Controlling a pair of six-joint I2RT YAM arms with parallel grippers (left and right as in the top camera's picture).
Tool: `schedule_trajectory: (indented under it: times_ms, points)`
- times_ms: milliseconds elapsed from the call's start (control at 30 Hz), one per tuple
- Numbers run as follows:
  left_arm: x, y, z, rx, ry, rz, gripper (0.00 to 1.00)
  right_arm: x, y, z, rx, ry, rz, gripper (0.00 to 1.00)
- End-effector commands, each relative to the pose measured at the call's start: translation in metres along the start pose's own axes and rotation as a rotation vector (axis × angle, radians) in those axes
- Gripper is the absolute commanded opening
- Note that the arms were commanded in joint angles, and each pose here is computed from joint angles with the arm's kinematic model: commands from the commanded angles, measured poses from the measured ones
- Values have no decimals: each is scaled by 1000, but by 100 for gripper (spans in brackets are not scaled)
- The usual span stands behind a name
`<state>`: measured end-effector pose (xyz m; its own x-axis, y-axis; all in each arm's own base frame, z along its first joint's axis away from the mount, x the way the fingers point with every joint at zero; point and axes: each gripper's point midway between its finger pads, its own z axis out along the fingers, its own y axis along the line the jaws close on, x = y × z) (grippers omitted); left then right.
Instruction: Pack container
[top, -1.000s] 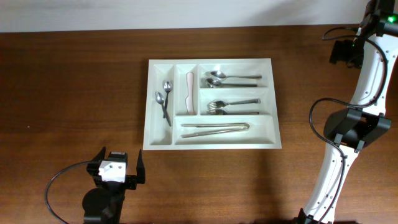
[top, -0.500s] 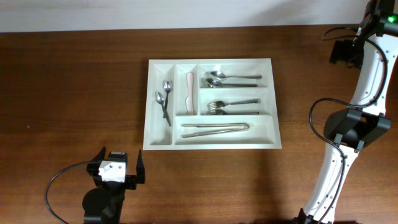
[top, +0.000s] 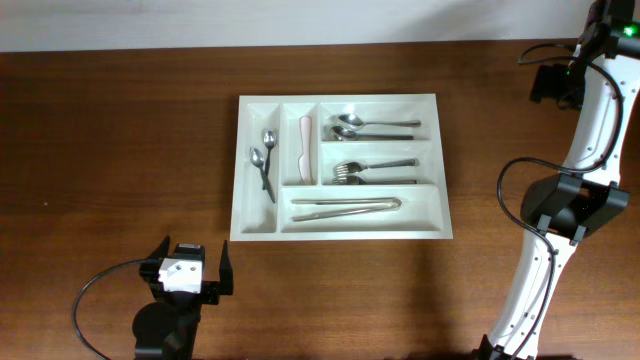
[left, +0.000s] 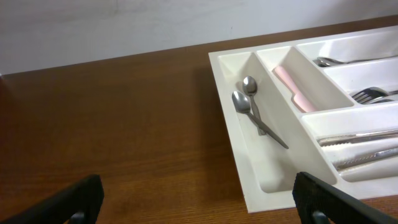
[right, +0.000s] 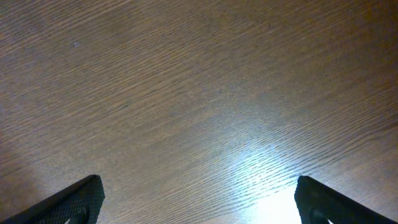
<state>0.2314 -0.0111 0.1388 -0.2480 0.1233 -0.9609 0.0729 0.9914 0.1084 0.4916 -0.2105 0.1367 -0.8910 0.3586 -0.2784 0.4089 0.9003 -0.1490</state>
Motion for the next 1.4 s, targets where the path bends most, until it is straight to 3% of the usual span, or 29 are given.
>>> schedule_trajectory:
  times_ms: [0,533,767,1067,1367]
  points:
    - [1,3,0,-15,-2,11,99,1,0,3,2,6,12,99]
    - [1,3,0,-15,-2,11,99,1,10,2,-3,4,-5,99]
    - [1,3,0,-15,-2,11,99,-4,30,-26,-19,-50,-41,99]
    - [1,3,0,-15,-2,11,99,-24,39,-119,47,-275,-92,99]
    - [1,3,0,-15,-2,11,99,-32,16,-251,-53,-608,186,99]
